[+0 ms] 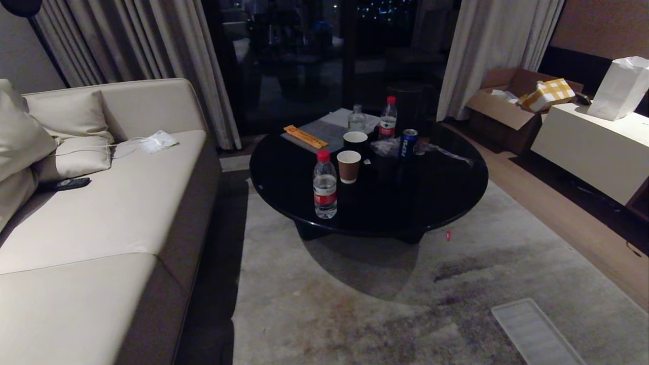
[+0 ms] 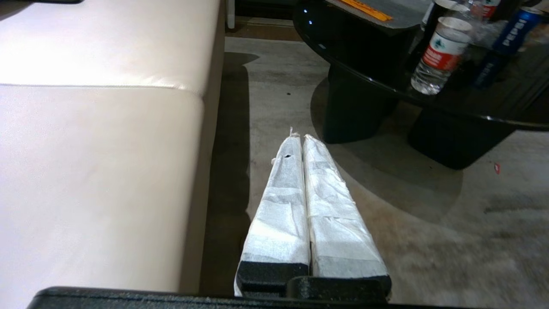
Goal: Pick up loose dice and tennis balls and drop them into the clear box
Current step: Put the ball in the box
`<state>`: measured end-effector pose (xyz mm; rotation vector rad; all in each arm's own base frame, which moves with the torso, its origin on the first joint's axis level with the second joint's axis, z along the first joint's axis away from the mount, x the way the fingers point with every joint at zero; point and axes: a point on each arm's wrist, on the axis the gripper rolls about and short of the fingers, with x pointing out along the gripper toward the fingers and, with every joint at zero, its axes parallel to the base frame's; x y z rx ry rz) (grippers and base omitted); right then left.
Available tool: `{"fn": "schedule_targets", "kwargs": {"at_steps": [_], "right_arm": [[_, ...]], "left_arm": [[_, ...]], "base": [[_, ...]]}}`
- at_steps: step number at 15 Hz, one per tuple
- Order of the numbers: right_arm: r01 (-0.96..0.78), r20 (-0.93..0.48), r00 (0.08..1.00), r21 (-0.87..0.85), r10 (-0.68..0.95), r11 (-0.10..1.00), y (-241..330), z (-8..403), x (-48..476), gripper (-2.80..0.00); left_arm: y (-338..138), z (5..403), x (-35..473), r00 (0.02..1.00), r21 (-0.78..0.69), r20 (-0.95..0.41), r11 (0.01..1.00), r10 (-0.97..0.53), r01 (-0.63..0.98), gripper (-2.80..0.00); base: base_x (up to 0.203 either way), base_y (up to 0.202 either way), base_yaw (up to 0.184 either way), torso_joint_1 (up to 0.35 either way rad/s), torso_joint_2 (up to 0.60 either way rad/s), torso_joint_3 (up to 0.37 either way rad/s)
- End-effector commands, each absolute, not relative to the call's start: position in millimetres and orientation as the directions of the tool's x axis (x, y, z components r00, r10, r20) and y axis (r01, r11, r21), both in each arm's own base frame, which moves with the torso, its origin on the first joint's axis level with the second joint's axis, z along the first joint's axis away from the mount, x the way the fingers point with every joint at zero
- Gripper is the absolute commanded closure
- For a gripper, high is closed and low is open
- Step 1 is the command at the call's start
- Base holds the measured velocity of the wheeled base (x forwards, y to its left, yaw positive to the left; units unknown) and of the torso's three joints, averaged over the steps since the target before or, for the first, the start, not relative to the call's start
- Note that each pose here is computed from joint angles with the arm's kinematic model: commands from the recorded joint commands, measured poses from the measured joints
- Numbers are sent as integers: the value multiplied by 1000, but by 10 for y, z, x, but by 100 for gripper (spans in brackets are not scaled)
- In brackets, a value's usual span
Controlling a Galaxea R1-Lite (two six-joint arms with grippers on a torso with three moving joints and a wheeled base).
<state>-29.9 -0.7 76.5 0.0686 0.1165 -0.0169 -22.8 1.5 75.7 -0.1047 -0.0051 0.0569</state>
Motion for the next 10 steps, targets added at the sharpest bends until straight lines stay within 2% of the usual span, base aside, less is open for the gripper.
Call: {"fn": "schedule_targets", "kwargs": {"at_steps": [1,6,10], "right_arm": [[22,-118,993,68,-14,997,-6,766,-298,0],[22,-119,993,68,-14,997,-6,764,-298,0],[22,-118,993,68,-14,997,-6,766,-298,0]], "left_arm": [[16,753,-226,998,-106,-1,993,57,-57,0],[16,754,-226,998,-106,0,993,60,-59,0],[16,754,-226,998,-107,0,992,60,-59,0]], "base": [[-181,0,-1,2,2,-1],[-159,0,-1,3,3,3],[0,0,0,0,0,0]]}}
